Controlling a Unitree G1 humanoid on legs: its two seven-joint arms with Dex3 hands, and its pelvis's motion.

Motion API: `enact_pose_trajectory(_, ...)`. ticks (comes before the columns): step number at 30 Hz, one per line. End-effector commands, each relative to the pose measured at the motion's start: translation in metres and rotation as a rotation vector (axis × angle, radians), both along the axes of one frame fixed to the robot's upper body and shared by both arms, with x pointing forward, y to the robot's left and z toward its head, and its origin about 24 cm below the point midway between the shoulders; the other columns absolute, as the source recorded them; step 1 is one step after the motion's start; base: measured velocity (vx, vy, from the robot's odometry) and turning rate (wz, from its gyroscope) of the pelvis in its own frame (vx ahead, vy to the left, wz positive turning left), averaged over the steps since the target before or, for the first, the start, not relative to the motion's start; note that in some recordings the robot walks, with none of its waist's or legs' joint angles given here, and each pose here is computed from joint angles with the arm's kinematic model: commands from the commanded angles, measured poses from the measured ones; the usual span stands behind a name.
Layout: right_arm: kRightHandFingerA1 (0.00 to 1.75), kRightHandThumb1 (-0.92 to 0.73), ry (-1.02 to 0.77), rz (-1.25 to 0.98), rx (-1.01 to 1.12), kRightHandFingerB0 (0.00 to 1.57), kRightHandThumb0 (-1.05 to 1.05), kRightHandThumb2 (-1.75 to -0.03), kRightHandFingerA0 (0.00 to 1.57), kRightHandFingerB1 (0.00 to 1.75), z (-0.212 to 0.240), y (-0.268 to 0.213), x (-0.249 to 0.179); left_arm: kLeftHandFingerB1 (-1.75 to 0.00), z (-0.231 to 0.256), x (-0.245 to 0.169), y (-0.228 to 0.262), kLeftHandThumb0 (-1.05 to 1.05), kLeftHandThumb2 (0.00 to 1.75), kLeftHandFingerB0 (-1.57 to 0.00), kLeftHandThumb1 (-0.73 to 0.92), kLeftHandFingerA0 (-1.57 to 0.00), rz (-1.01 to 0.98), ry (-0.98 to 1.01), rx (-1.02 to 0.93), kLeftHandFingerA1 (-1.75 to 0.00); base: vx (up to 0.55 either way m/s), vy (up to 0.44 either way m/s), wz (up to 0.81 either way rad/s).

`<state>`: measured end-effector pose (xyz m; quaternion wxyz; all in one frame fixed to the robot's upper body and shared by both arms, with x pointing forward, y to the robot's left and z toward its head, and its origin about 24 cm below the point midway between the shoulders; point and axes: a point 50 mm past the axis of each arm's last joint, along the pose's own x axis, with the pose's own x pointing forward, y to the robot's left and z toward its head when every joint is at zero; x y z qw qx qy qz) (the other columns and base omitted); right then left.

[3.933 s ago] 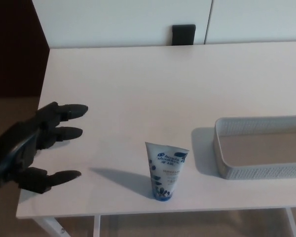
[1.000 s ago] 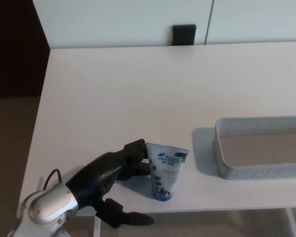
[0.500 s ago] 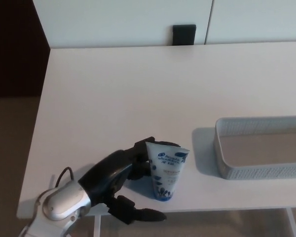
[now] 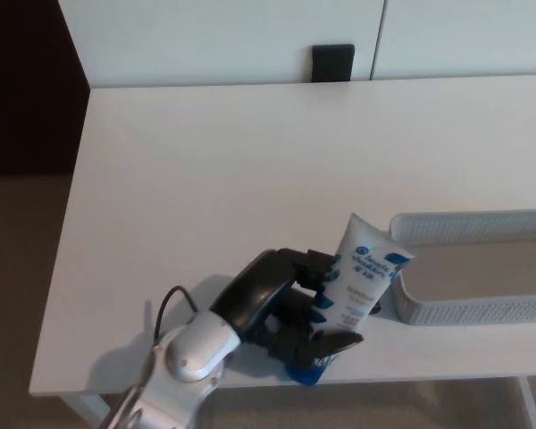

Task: The robot walks towards a table in front, picks a shampoo with left hand and puts it in a small grey container

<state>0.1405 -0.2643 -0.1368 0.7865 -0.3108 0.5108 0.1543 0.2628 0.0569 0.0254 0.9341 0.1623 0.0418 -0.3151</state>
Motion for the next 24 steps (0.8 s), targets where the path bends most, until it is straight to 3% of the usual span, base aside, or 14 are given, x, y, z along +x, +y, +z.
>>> enact_pose_trajectory(1, 0.44, -0.71, -0.013, 0.038, -0.029, 0.53, -0.40, -0.61, 0.64, 0.39, 0.005, -0.004, 0.010, -0.89, -0.006, 0.009, 0.007, -0.10, 1.15, -1.45, 0.47, -1.57, 0.208, -0.137, 0.139, -1.05, 0.00, 0.000, 0.00)
enact_pose_trajectory(9, 0.45, -0.70, -0.002, 0.022, -0.017, 0.52, -0.39, -0.61, 0.64, 0.39, 0.003, -0.005, 0.005, -0.86, -0.001, 0.007, 0.020, -0.10, 1.13, -1.44, 0.48, -1.57, 0.220, -0.134, 0.106, -1.00, 0.00, 0.000, 0.00)
enact_pose_trajectory(13, 0.45, -0.69, 0.004, 0.024, -0.030, 0.52, -0.39, -0.61, 0.64, 0.39, 0.003, -0.006, 0.003, -0.86, 0.038, 0.014, 0.019, -0.17, 1.04, -1.40, 0.54, -1.57, 0.197, -0.255, 0.062, -1.00, 0.00, 0.000, 0.00)
enact_pose_trajectory(14, 0.46, -0.69, 0.004, 0.021, -0.026, 0.53, -0.38, -0.61, 0.64, 0.41, 0.003, -0.006, 0.003, -1.08, 0.051, 0.017, 0.017, -0.17, 1.08, -1.25, 0.46, -1.46, 0.181, -0.309, 0.063, -1.23, 0.00, 0.000, 0.00)
enact_pose_trajectory(15, 0.46, -0.69, 0.004, 0.017, -0.021, 0.53, -0.38, -0.61, 0.64, 0.41, 0.003, -0.007, 0.002, -1.08, 0.068, 0.018, 0.014, -0.17, 1.08, -1.25, 0.46, -1.46, 0.160, -0.384, 0.065, -1.23, 0.00, 0.000, 0.00)
enact_pose_trajectory(16, 0.47, -0.70, 0.004, 0.015, -0.017, 0.53, -0.39, -0.61, 0.64, 0.41, 0.003, -0.007, 0.001, -0.90, 0.077, 0.020, 0.011, -0.25, 1.07, -1.32, 0.46, -1.54, 0.140, -0.416, 0.057, -1.00, 0.00, 0.000, 0.00)
enact_pose_trajectory(17, 0.47, -0.70, 0.005, 0.018, -0.014, 0.52, -0.39, -0.61, 0.63, 0.41, 0.003, -0.007, 0.000, -1.07, 0.099, 0.024, 0.000, -0.45, 1.09, -1.20, 0.39, -1.46, 0.092, -0.507, 0.072, -1.25, 0.00, 0.000, 0.00)
enact_pose_trajectory(18, 0.47, -0.70, 0.005, 0.020, -0.013, 0.52, -0.39, -0.61, 0.63, 0.41, 0.003, -0.007, 0.000, -1.07, 0.106, 0.024, -0.004, -0.45, 1.09, -1.20, 0.39, -1.46, 0.075, -0.539, 0.080, -1.25, 0.00, 0.000, 0.00)
enact_pose_trajectory(19, 0.47, -0.70, 0.005, 0.019, -0.011, 0.52, -0.39, -0.61, 0.63, 0.41, 0.003, -0.006, 0.000, -1.07, 0.116, 0.025, -0.010, -0.57, 1.08, -1.22, 0.41, -1.45, 0.060, -0.575, 0.092, -1.22, 0.00, 0.000, 0.00)
enact_pose_trajectory(20, 0.48, -0.70, 0.005, 0.015, -0.006, 0.53, -0.39, -0.61, 0.63, 0.41, 0.002, -0.005, 0.000, -1.03, 0.125, 0.027, -0.017, -0.61, 1.09, -1.14, 0.44, -1.46, 0.033, -0.621, 0.125, -1.32, 0.00, 0.000, 0.00)
enact_pose_trajectory(21, 0.48, -0.71, 0.006, 0.013, -0.002, 0.53, -0.38, -0.61, 0.63, 0.42, 0.001, -0.004, -0.002, -0.87, 0.131, 0.027, -0.022, -0.68, 0.93, -1.22, 0.53, -1.38, 0.018, -0.653, 0.148, -1.34, 0.00, 0.000, 0.00)
enact_pose_trajectory(22, 0.48, -0.71, 0.007, 0.011, -0.001, 0.53, -0.38, -0.61, 0.63, 0.42, 0.000, -0.004, -0.004, -0.87, 0.133, 0.027, -0.025, -0.68, 0.93, -1.22, 0.53, -1.38, 0.012, -0.671, 0.159, -1.34, 0.00, 0.000, 0.00)
enact_pose_trajectory(23, 0.48, -0.70, 0.011, 0.011, -0.006, 0.52, -0.38, -0.61, 0.64, 0.41, -0.001, -0.002, -0.004, -1.09, 0.143, 0.029, -0.037, -0.73, 1.02, -1.18, 0.46, -1.36, -0.021, -0.697, 0.182, -1.36, 0.00, 0.000, 0.00)
enact_pose_trajectory(24, 0.47, -0.70, 0.014, 0.010, -0.009, 0.52, -0.39, -0.61, 0.63, 0.41, -0.001, -0.002, -0.004, -1.13, 0.149, 0.030, -0.045, -0.76, 1.01, -1.20, 0.52, -1.36, -0.043, -0.717, 0.201, -1.36, 0.00, 0.000, 0.00)
